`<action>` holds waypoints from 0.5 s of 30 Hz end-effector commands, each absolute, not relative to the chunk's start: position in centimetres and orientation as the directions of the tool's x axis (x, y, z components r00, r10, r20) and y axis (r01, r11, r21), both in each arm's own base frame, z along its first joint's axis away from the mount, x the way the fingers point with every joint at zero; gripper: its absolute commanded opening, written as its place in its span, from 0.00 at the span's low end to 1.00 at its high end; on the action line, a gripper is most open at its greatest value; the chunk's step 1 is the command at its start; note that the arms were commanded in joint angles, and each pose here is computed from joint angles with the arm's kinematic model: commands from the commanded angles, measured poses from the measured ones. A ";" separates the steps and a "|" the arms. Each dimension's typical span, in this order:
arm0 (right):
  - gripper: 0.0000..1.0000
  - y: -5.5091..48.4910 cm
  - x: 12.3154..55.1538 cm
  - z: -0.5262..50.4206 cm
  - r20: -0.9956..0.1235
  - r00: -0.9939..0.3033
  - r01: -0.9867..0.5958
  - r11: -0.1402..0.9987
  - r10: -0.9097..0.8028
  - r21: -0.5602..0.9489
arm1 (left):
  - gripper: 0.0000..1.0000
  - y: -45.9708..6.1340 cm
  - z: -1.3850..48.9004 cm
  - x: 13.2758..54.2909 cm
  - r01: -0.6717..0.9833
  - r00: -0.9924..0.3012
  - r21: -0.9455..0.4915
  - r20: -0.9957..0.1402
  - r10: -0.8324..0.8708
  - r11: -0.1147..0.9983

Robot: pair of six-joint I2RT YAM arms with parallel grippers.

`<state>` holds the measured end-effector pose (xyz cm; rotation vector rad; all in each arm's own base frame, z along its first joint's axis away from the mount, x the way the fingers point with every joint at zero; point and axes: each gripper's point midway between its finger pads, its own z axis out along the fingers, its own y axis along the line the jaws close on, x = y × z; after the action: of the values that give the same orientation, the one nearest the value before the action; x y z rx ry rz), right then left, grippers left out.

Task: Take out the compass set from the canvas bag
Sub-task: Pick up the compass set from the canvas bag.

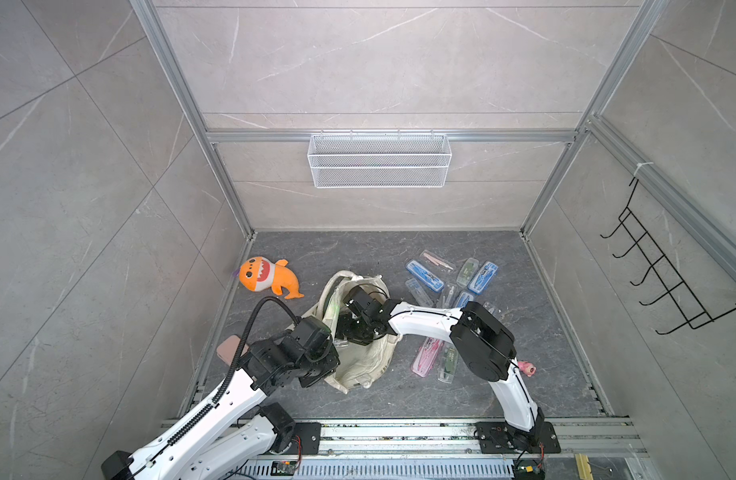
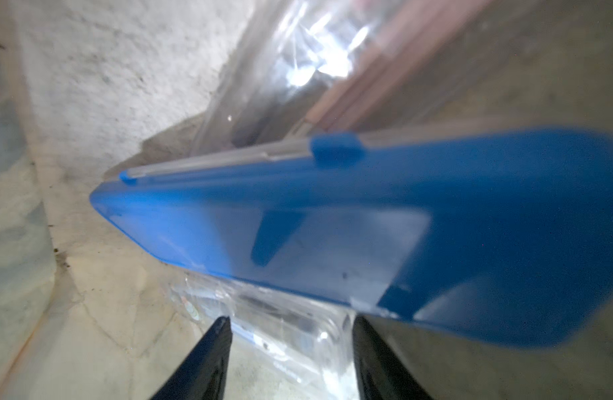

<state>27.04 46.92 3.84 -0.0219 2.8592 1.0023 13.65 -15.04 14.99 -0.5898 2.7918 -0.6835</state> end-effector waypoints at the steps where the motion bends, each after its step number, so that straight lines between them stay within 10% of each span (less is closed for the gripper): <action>1: 0.55 47.3 26.7 5.8 -0.127 -0.991 -0.067 0.725 0.029 0.685 | 0.00 -15.2 15.3 13.3 -0.338 -0.900 -0.487 -0.082 -0.427 0.805; 15: 0.45 48.4 26.1 9.8 -0.242 -0.970 -0.195 0.606 -0.005 0.771 | 0.00 -15.4 15.4 13.5 -0.341 -0.899 -0.494 -0.078 -0.431 0.800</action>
<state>26.47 47.59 7.61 -0.0971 2.6905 1.2202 13.62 -15.10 14.92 -0.5909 2.7975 -0.6835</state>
